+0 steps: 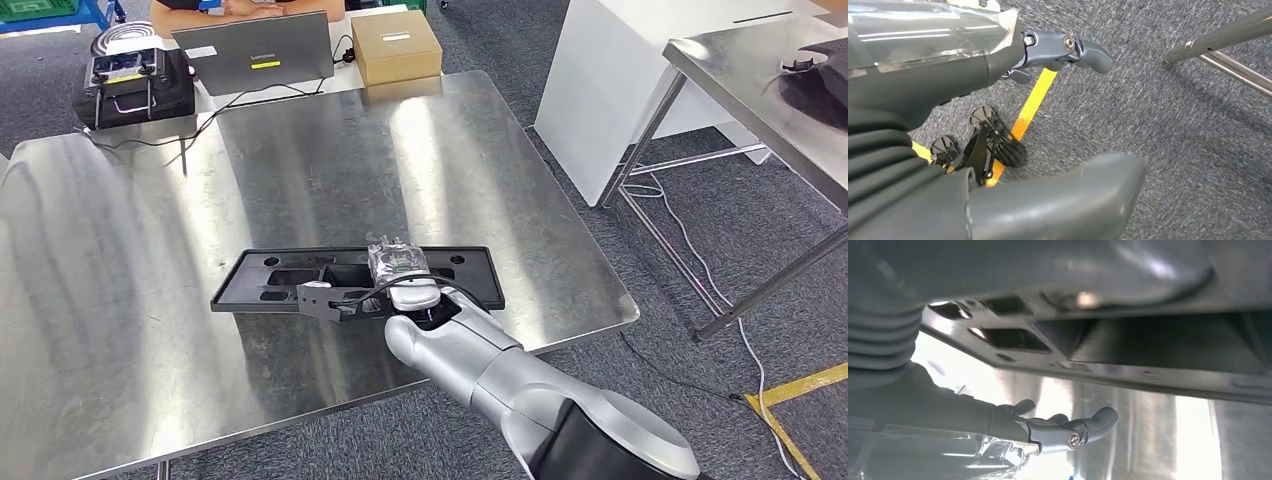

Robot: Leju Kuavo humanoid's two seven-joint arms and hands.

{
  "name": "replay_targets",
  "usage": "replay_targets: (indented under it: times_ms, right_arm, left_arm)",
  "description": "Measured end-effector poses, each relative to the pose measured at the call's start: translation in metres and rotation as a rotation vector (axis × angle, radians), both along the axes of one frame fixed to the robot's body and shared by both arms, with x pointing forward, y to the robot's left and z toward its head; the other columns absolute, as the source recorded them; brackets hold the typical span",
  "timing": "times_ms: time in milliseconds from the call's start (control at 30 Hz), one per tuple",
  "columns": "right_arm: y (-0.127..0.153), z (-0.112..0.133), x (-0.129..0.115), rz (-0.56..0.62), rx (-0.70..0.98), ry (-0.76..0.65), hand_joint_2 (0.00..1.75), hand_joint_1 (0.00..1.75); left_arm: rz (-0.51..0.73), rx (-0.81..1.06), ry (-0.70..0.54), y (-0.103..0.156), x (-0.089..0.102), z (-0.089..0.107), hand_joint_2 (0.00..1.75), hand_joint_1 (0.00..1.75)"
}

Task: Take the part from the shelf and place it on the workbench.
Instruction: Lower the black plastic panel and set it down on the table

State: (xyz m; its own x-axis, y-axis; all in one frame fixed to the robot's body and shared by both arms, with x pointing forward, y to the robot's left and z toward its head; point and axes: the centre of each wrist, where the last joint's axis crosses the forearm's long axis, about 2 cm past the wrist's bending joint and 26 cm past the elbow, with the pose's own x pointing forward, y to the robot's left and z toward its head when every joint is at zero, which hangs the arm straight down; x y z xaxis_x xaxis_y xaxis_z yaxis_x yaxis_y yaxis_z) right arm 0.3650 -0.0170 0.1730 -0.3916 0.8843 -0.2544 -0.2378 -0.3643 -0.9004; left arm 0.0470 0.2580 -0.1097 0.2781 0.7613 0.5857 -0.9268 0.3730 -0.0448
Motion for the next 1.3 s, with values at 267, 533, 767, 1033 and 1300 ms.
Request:
replay_targets:
  times_ms: [267,533,767,1033,1300]
  right_arm:
    - [0.016,0.019,-0.007,0.134,0.361,-0.125,0.0,0.0]
    - [0.041,0.056,-0.045,0.494,1.0,-0.287,0.0,0.0]
    - [0.025,0.067,-0.077,0.643,1.464,-0.139,0.0,0.0]
    - [0.004,0.025,-0.093,0.592,1.598,0.01,0.0,0.0]
    - [-0.01,0.0,-0.1,0.444,1.7,0.081,0.0,0.0]
  left_arm:
    - [-0.013,-0.007,0.026,-0.006,-0.002,0.0,0.0,0.0]
    - [-0.04,0.023,0.131,-0.027,-0.011,0.002,0.0,0.0]
    - [-0.021,0.064,0.153,-0.03,-0.01,0.003,0.0,0.0]
    - [0.018,0.043,0.12,-0.036,-0.008,0.003,0.0,0.0]
    - [0.021,-0.004,0.005,-0.028,-0.006,0.002,0.0,0.0]
